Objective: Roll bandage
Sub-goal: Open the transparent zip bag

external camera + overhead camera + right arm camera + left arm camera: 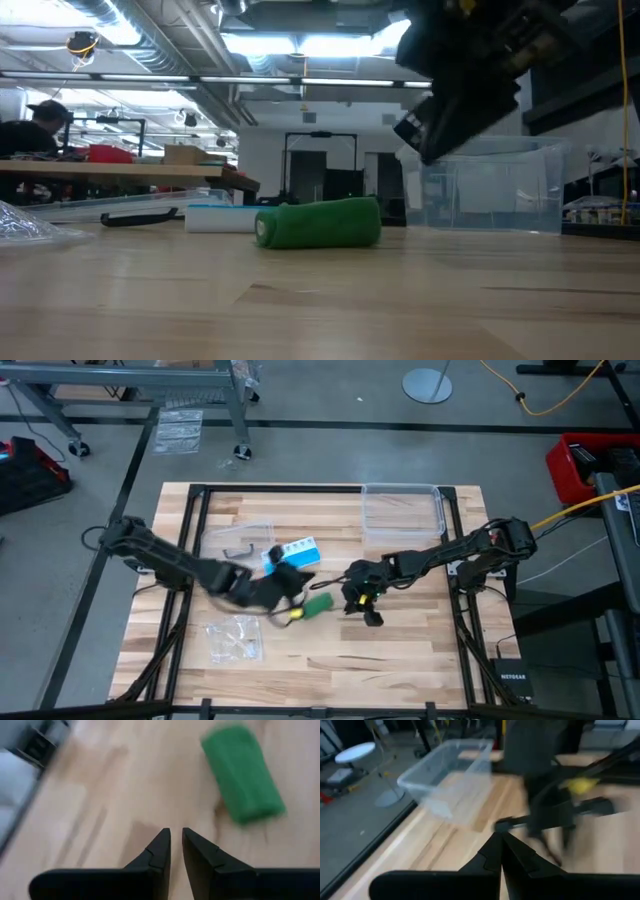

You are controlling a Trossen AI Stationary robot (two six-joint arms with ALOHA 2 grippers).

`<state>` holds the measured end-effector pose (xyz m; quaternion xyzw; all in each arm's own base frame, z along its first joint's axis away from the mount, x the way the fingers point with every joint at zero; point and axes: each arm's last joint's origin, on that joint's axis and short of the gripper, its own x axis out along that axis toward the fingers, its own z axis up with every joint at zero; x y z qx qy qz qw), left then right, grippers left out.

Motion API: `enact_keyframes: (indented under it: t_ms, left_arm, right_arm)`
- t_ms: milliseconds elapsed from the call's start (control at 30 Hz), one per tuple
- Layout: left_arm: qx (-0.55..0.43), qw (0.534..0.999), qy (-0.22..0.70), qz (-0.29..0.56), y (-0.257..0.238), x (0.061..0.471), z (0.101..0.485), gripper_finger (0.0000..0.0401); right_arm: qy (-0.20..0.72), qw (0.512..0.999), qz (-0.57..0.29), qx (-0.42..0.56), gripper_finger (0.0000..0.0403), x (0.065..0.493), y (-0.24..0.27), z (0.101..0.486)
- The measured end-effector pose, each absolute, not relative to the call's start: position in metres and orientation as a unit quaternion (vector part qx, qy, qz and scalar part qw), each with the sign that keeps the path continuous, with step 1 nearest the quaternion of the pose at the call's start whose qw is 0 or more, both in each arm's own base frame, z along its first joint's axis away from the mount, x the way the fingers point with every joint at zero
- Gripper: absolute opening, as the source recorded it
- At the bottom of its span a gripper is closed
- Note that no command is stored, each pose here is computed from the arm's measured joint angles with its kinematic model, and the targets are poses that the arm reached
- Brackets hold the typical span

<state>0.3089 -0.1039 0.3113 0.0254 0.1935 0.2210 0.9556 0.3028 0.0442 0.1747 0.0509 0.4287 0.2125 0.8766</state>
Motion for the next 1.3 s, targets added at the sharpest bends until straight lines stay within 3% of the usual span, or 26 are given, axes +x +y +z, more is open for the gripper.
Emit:
enact_keyframes:
  t_ms: [167,400,533,733,933,1067,1300]
  left_arm:
    - [0.0,0.962,0.153,0.227,-0.156,0.269,0.335,0.0]
    - [-0.076,0.969,0.137,0.193,-0.216,0.234,0.315,0.0]
    - [-0.126,0.964,0.16,0.171,-0.242,0.237,0.288,0.0]
    - [-0.296,0.927,0.198,0.119,-0.274,0.265,0.245,0.0]
    - [-0.34,0.908,0.224,0.096,-0.288,0.292,0.201,0.0002]
    - [-0.353,0.897,0.24,0.113,-0.285,0.3,0.182,0.0025]
    - [-0.363,0.89,0.251,0.116,-0.28,0.306,0.18,0.0111]
  right_arm:
    - [0.442,0.877,0.185,0.037,0.0053,0.301,0.042,0.172]
    - [0.437,0.879,0.189,0.029,0.0053,0.302,0.042,0.173]
    - [0.44,0.877,0.189,0.029,0.0053,0.301,0.042,0.173]
    - [0.441,0.876,0.192,0.031,0.0053,0.301,0.042,0.173]
    - [0.441,0.876,0.191,0.031,0.0053,0.301,0.042,0.172]
    - [0.441,0.876,0.192,0.031,0.0053,0.301,0.042,0.172]
    - [0.448,0.873,0.191,0.032,0.0053,0.3,0.042,0.172]
